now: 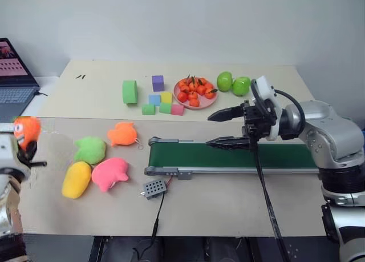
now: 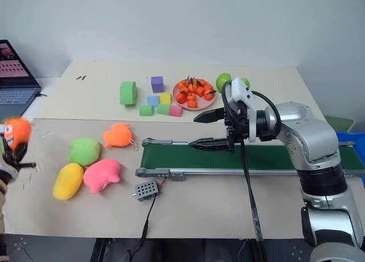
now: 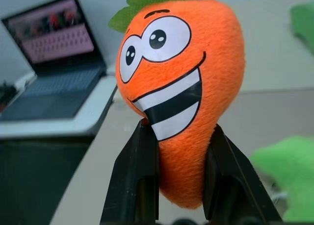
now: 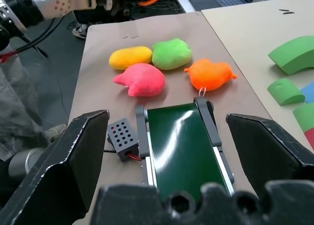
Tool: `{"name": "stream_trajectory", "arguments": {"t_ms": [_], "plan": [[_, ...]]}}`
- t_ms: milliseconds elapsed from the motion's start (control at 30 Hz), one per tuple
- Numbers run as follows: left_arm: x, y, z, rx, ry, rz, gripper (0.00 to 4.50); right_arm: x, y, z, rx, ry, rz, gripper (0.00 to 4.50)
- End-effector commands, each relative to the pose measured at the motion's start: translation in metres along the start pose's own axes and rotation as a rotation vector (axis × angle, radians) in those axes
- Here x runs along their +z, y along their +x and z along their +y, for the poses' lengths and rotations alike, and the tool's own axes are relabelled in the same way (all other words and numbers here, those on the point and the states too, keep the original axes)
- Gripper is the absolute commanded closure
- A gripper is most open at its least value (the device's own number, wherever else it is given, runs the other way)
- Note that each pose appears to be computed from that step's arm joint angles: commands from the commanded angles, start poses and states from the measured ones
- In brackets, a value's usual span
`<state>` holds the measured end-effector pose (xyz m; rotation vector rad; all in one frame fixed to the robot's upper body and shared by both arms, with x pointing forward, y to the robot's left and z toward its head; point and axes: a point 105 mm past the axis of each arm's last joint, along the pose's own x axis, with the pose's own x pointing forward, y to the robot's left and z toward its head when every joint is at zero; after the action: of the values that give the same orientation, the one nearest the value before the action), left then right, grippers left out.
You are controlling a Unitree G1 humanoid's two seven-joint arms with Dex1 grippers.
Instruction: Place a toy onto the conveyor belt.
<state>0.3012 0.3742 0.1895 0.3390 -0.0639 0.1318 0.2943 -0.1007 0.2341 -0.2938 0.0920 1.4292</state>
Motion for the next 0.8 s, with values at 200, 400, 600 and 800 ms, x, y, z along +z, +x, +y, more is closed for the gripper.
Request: {"name": "stream_trajectory", "arguments": {"t_ms": [200,400,600,800], "plan": [[0.088,0.017,-0.143,-0.681,0.143,-0.200,3.47,0.013,-0.008,0.002,-0.061,-0.068,-0.022,0.00],[0.094,0.007,-0.195,-0.998,0.271,-0.202,3.47,0.012,-0.013,0.006,-0.118,-0.068,-0.029,0.00],[0.087,0.007,-0.213,-1.150,0.541,-0.231,3.47,0.004,-0.021,0.008,-0.185,-0.055,-0.015,0.00],[0.086,0.012,-0.223,-1.257,0.574,-0.239,3.47,0.004,-0.023,0.010,-0.216,-0.054,-0.030,0.00]]}}
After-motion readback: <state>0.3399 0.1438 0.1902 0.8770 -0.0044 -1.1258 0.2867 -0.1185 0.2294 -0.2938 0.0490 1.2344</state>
